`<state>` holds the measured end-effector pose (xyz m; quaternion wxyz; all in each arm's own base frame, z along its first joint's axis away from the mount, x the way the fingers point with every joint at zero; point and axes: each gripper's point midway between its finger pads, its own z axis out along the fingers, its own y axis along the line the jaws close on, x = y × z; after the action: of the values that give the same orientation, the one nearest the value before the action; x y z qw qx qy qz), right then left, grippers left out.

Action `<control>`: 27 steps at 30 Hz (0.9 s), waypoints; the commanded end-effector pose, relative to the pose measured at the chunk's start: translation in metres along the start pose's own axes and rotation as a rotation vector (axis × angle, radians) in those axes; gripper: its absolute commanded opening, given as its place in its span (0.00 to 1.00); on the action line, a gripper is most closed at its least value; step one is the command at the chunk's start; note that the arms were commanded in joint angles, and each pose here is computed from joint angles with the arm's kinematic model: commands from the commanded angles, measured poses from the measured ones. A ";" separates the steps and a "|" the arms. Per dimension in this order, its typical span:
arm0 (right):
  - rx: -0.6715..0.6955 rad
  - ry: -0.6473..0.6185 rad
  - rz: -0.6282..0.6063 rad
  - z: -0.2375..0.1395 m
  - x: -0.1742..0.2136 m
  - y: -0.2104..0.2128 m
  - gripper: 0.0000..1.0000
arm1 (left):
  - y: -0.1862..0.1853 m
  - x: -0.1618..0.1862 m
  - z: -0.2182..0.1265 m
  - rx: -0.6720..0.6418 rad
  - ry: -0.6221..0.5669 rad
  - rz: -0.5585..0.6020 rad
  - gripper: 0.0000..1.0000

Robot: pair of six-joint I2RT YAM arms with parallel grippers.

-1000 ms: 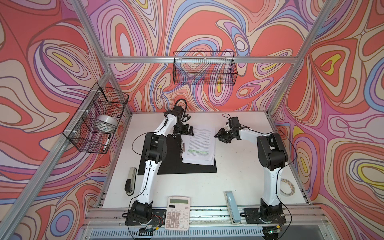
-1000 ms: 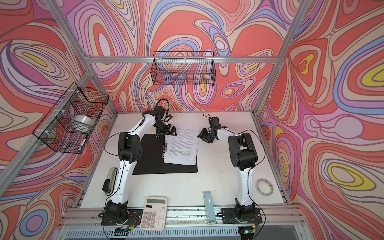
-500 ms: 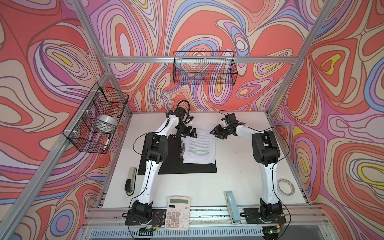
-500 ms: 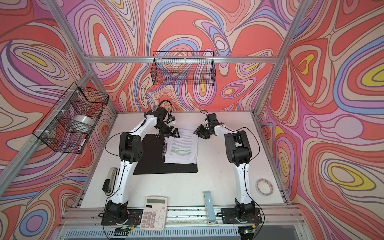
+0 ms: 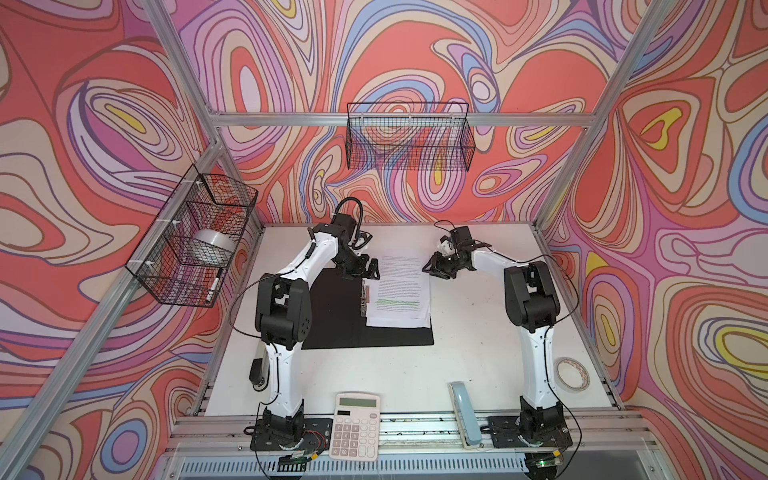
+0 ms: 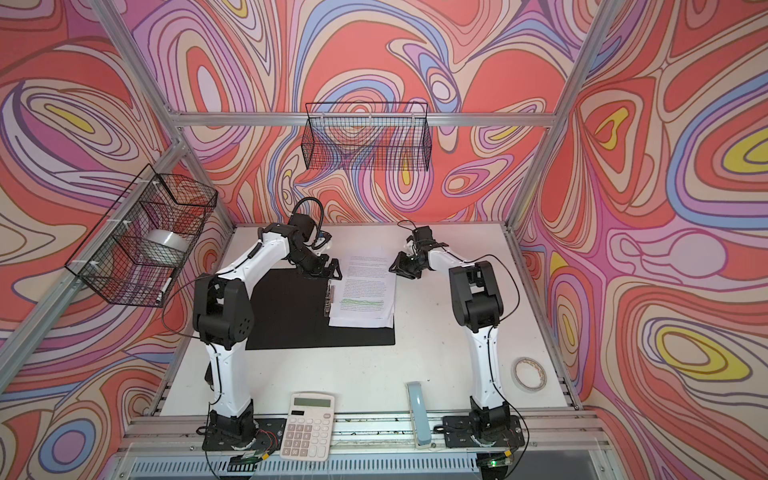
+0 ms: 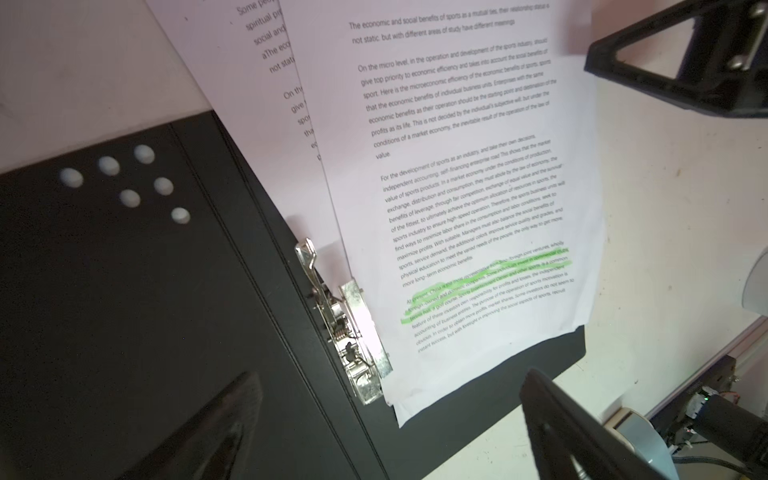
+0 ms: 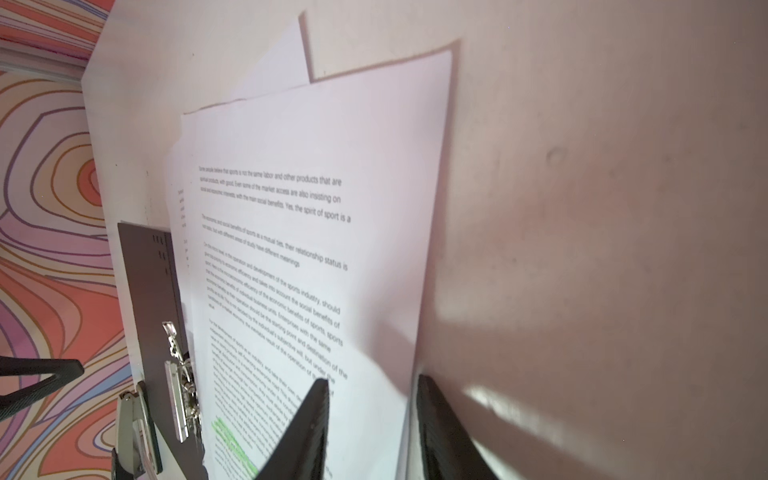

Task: Put the files into the folder

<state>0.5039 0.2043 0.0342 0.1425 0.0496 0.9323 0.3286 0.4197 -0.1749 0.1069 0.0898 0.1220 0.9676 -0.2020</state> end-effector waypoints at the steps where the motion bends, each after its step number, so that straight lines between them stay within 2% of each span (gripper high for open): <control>1: 0.044 0.035 -0.027 -0.007 0.016 -0.002 0.37 | -0.001 0.017 0.029 0.073 0.020 -0.014 0.98; 6: 0.081 0.075 -0.082 -0.012 0.030 0.009 0.37 | 0.015 0.035 0.052 0.038 0.084 -0.047 0.98; 10: 0.136 0.070 -0.104 -0.021 0.034 0.012 0.40 | 0.019 0.035 0.058 0.034 0.069 -0.057 0.98; 14: 0.205 -0.011 -0.132 -0.040 0.014 0.021 0.42 | 0.009 0.038 0.063 0.100 0.081 -0.059 0.97; 18: 0.212 -0.082 -0.170 -0.051 -0.008 0.042 0.43 | 0.005 0.044 0.071 0.132 0.111 -0.064 0.96; 27: 0.193 -0.107 -0.233 -0.025 -0.033 0.070 0.45 | -0.004 0.056 0.082 0.137 0.139 -0.045 0.95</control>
<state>0.5281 0.2294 0.1339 0.2457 -0.0191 0.9405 0.2339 0.3936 -0.1938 0.0428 0.0441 0.1182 0.9578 -0.2583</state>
